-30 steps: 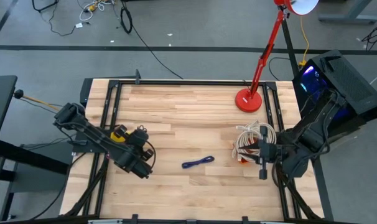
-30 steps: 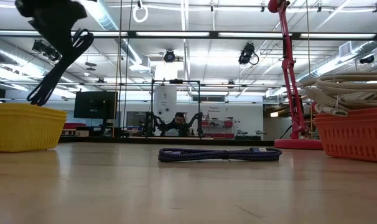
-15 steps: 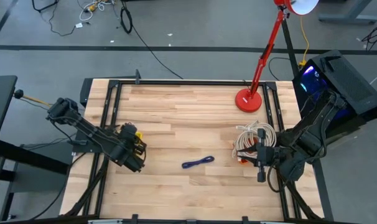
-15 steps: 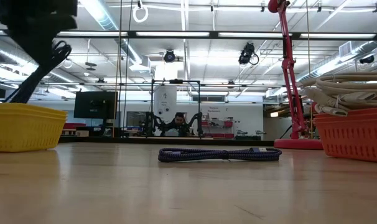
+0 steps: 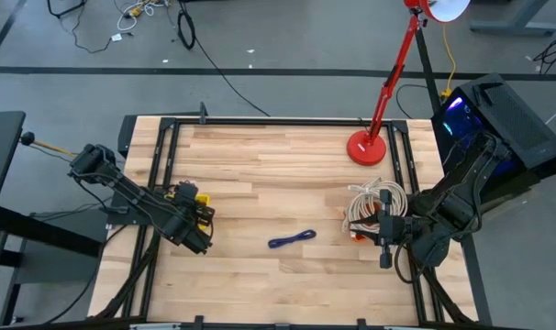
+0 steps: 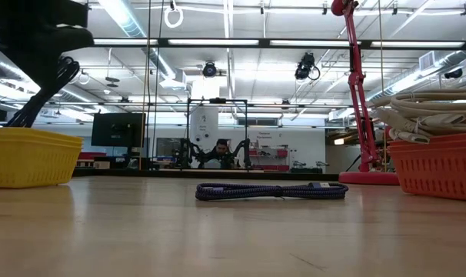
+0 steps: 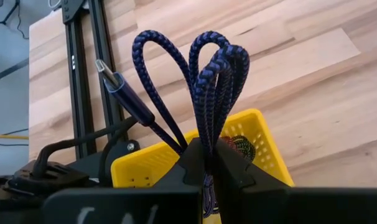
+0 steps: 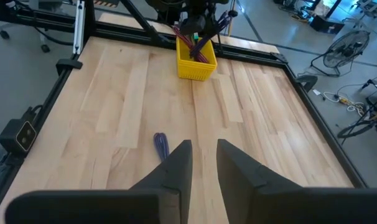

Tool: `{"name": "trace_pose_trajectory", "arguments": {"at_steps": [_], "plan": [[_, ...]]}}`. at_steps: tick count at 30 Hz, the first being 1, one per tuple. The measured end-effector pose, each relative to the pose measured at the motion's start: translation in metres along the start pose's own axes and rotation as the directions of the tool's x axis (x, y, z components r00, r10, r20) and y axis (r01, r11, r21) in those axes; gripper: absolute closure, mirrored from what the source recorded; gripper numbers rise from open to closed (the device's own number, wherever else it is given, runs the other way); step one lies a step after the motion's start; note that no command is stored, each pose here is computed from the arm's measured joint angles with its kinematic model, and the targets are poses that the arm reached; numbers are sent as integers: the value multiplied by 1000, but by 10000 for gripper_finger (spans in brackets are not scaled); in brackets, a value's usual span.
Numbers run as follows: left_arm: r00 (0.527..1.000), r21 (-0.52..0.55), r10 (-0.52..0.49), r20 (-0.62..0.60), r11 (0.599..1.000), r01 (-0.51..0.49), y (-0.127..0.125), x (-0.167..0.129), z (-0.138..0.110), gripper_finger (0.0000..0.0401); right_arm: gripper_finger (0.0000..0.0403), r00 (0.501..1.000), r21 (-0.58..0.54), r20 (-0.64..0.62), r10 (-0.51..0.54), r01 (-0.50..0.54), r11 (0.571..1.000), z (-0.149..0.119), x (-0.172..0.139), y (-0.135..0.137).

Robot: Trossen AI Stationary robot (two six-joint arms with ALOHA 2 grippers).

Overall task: Pick & Place USB Port
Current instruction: Put the black and purple charger cable into the yellow bin

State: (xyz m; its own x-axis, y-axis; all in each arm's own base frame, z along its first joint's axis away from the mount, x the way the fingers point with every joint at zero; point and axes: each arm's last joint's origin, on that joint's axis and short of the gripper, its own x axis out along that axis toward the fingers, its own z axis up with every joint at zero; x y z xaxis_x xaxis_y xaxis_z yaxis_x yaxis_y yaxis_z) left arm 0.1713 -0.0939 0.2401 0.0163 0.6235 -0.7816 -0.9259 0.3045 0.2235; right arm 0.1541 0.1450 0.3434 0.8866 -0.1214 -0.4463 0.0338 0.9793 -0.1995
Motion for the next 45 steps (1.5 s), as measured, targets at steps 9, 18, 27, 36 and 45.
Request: {"name": "trace_pose_trajectory", "arguments": {"at_steps": [9, 18, 27, 36, 45], "plan": [[1000, -8, 1, 0, 1000, -1, 0, 0, 0, 387, 328, 1000, 0, 0, 0, 0, 1000, 0, 0, 0], [999, -4, 12, -36, 1000, -12, 0, 0, -1, 387, 328, 1000, 4, 1, 2, -2, 1000, 0, 0, 0], [999, -9, 23, -40, 1000, -24, 0, 11, -7, 371, 328, 1000, 6, 0, 3, -3, 1000, 0, 0, 0], [998, 2, -67, 0, 998, 67, -8, 14, -10, 356, 328, 1000, 2, 0, 3, -3, 1000, 0, 0, 0], [996, 31, -81, -30, 996, 82, -11, 15, -11, 353, 328, 1000, 2, 0, 3, -3, 1000, 0, 0, 0]]}}
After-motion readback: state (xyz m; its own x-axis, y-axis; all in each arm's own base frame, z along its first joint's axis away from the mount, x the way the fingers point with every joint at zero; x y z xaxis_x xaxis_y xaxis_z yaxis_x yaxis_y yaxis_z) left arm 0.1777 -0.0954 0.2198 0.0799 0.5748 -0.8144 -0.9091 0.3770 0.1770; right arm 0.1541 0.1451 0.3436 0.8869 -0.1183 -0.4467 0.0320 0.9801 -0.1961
